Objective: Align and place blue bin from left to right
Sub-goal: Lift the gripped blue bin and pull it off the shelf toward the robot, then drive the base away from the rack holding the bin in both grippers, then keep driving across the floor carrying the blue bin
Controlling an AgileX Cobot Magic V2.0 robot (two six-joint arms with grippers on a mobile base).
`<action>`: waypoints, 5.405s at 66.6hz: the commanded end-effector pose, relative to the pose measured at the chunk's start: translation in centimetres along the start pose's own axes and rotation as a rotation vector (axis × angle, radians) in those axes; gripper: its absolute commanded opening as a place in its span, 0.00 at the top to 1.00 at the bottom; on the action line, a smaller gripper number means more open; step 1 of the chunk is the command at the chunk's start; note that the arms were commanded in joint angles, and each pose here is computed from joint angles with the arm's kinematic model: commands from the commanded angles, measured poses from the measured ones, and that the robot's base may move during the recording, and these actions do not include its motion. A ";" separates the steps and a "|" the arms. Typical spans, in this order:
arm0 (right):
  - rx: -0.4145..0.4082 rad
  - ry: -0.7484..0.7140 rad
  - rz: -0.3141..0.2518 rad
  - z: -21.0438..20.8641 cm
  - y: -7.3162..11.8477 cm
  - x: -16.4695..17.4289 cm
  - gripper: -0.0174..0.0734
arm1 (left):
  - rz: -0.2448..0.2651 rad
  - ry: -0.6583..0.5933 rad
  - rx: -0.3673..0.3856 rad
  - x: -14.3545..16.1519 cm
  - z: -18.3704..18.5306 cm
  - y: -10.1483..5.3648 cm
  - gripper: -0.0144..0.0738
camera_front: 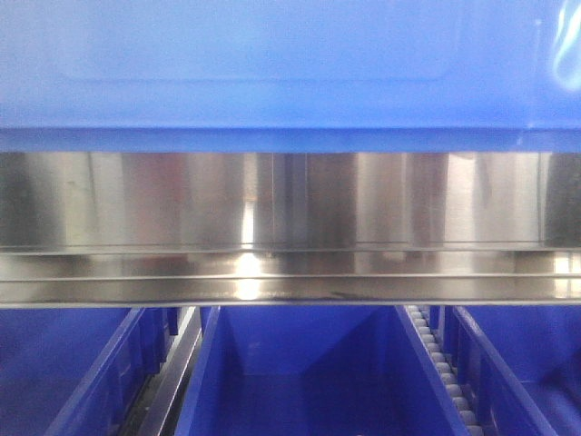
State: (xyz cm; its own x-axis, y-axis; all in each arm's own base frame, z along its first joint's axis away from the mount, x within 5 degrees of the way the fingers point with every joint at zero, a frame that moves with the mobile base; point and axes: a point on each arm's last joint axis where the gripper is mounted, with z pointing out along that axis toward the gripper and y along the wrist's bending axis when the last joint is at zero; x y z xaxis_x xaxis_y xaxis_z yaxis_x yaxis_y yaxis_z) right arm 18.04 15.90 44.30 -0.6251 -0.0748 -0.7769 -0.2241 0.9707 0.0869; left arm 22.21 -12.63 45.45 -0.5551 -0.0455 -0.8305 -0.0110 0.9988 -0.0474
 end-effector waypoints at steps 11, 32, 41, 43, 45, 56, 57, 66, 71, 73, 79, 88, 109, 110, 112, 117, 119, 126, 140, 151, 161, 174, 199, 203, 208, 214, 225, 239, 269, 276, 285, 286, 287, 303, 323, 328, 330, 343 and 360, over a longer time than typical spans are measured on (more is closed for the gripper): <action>-0.024 -0.103 -0.030 -1.0 -0.2 -1.0 0.89 | 0.017 -0.095 0.038 -1.0 -1.0 0.0 0.96; -0.025 -0.104 -0.030 -1.0 -0.2 -1.0 0.89 | 0.017 -0.095 0.038 -1.0 -1.0 0.0 0.96; -0.025 -0.104 -0.030 -1.0 -0.2 -1.0 0.89 | 0.017 -0.095 0.038 -1.0 -1.0 0.0 0.96; -0.025 -0.104 -0.030 -1.0 -0.2 -1.0 0.89 | 0.017 -0.095 0.038 -1.0 -1.0 0.0 0.96; -0.025 -0.104 -0.030 -1.0 -0.2 -1.0 0.89 | 0.017 -0.095 0.038 -1.0 -1.0 0.0 0.96; -0.025 -0.104 -0.030 -1.0 -0.2 -1.0 0.89 | 0.017 -0.096 0.039 -1.0 -1.0 0.0 0.96; -0.025 -0.104 -0.030 -1.0 -0.2 -1.0 0.89 | 0.017 -0.096 0.039 -1.0 -1.0 0.0 0.96; -0.025 -0.104 -0.030 -1.0 -0.2 -1.0 0.89 | 0.017 -0.098 0.041 -1.0 -1.0 0.0 0.96; -0.025 -0.104 -0.030 -1.0 -0.2 -1.0 0.89 | 0.017 -0.098 0.041 -1.0 -1.0 0.0 0.96; -0.025 -0.104 -0.030 -1.0 -0.2 -1.0 0.89 | 0.017 -0.098 0.041 -1.0 -1.0 0.0 0.96; -0.025 -0.104 -0.030 -1.0 -0.2 -1.0 0.89 | 0.018 -0.100 0.036 -1.0 -1.0 0.0 0.96; -0.025 -0.104 -0.030 -1.0 -0.2 -1.0 0.89 | 0.025 -0.110 0.027 -1.1 -1.0 0.1 0.96; -0.025 -0.104 -0.030 -1.0 -0.2 -1.0 0.89 | 0.025 -0.112 0.028 -1.1 -1.0 0.1 0.96; -0.025 -0.104 -0.030 -1.0 -0.2 -1.0 0.89 | 0.025 -0.112 0.028 -1.1 -1.0 0.1 0.96; -0.025 -0.104 -0.030 -1.0 -0.2 -1.0 0.89 | 0.026 -0.113 0.029 -1.1 -1.0 0.1 0.96; -0.025 -0.104 -0.030 -1.0 -0.2 -1.0 0.89 | 0.026 -0.115 0.031 -1.1 -1.0 0.1 0.96; -0.025 -0.104 -0.030 -1.0 -0.2 -1.0 0.89 | 0.026 -0.116 0.032 -1.2 -1.0 0.1 0.96; -0.025 -0.104 -0.030 -1.0 -0.2 -1.0 0.89 | 0.026 -0.124 0.040 -1.2 -1.0 0.0 0.96; -0.025 -0.104 -0.030 -1.0 -0.2 -1.0 0.89 | 0.026 -0.127 0.043 -1.3 -1.0 0.0 0.96; -0.025 -0.104 -0.030 -1.0 -0.2 -1.0 0.89 | 0.026 -0.127 0.043 -1.3 -1.0 0.0 0.96; -0.025 -0.104 -0.030 -1.0 -0.2 -1.0 0.89 | 0.026 -0.128 0.044 -1.3 -1.0 0.0 0.96; -0.025 -0.104 -0.030 -1.0 -0.2 -1.0 0.89 | 0.026 -0.128 0.044 -1.3 -1.0 0.0 0.96; -0.025 -0.104 -0.030 -1.0 -0.2 -1.0 0.89 | 0.026 -0.128 0.044 -1.3 -1.0 0.0 0.96; -0.025 -0.104 -0.030 -1.0 -0.2 -1.0 0.89 | 0.026 -0.128 0.044 -1.3 -1.0 0.0 0.96; -0.025 -0.104 -0.030 -1.0 -0.2 -1.0 0.89 | 0.026 -0.128 0.044 -1.3 -1.0 0.0 0.96; -0.025 -0.104 -0.030 -1.0 -0.2 -1.0 0.89 | 0.026 -0.128 0.044 -1.3 -1.0 0.0 0.96; -0.025 -0.104 -0.030 -1.0 -0.2 -1.0 0.89 | 0.026 -0.129 0.045 -1.3 -1.0 0.0 0.96; -0.025 -0.104 -0.030 -1.0 -0.2 -1.0 0.89 | 0.026 -0.129 0.045 -1.3 -1.0 0.0 0.96; -0.025 -0.104 -0.030 -1.0 -0.2 -1.0 0.89 | 0.026 -0.129 0.045 -1.3 -1.0 0.0 0.96; -0.025 -0.104 -0.030 -1.0 -0.2 -1.0 0.89 | 0.026 -0.129 0.045 -1.3 -1.0 0.0 0.96; -0.025 -0.104 -0.030 -1.0 -0.2 -1.0 0.89 | 0.026 -0.129 0.045 -1.3 -1.0 0.0 0.96; -0.025 -0.104 -0.030 -1.0 -0.2 -1.0 0.89 | 0.026 -0.129 0.045 -1.3 -1.0 0.0 0.96; -0.025 -0.104 -0.030 -1.0 -0.2 -1.0 0.89 | 0.026 -0.129 0.045 -1.3 -1.0 0.0 0.96; -0.025 -0.104 -0.030 -1.0 -0.2 -1.0 0.89 | 0.026 -0.129 0.045 -1.3 -1.0 0.0 0.96; -0.025 -0.104 -0.030 -1.0 -0.2 -1.0 0.89 | 0.026 -0.129 0.045 -1.3 -1.0 0.0 0.96; -0.025 -0.104 -0.030 -1.0 -0.2 -1.0 0.89 | 0.026 -0.129 0.045 -1.3 -1.0 0.0 0.96; -0.025 -0.104 -0.030 -1.0 -0.2 -1.0 0.89 | 0.026 -0.129 0.045 -1.3 -1.0 0.0 0.96; -0.026 -0.104 -0.030 -1.0 -0.2 -1.0 0.89 | 0.026 -0.129 0.045 -1.3 -1.0 0.0 0.96; -0.026 -0.104 -0.030 -1.0 -0.2 -1.0 0.89 | 0.026 -0.129 0.045 -1.3 -1.0 0.0 0.96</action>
State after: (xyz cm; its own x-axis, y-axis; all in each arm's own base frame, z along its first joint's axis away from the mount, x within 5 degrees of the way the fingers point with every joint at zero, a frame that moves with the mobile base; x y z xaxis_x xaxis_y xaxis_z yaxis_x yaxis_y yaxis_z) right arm 17.94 15.73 44.46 -0.6202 -0.0724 -0.7811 -0.2234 0.9708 0.0874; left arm 22.36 -12.70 45.68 -0.5305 -0.0379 -0.8468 0.0009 0.9990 -0.0453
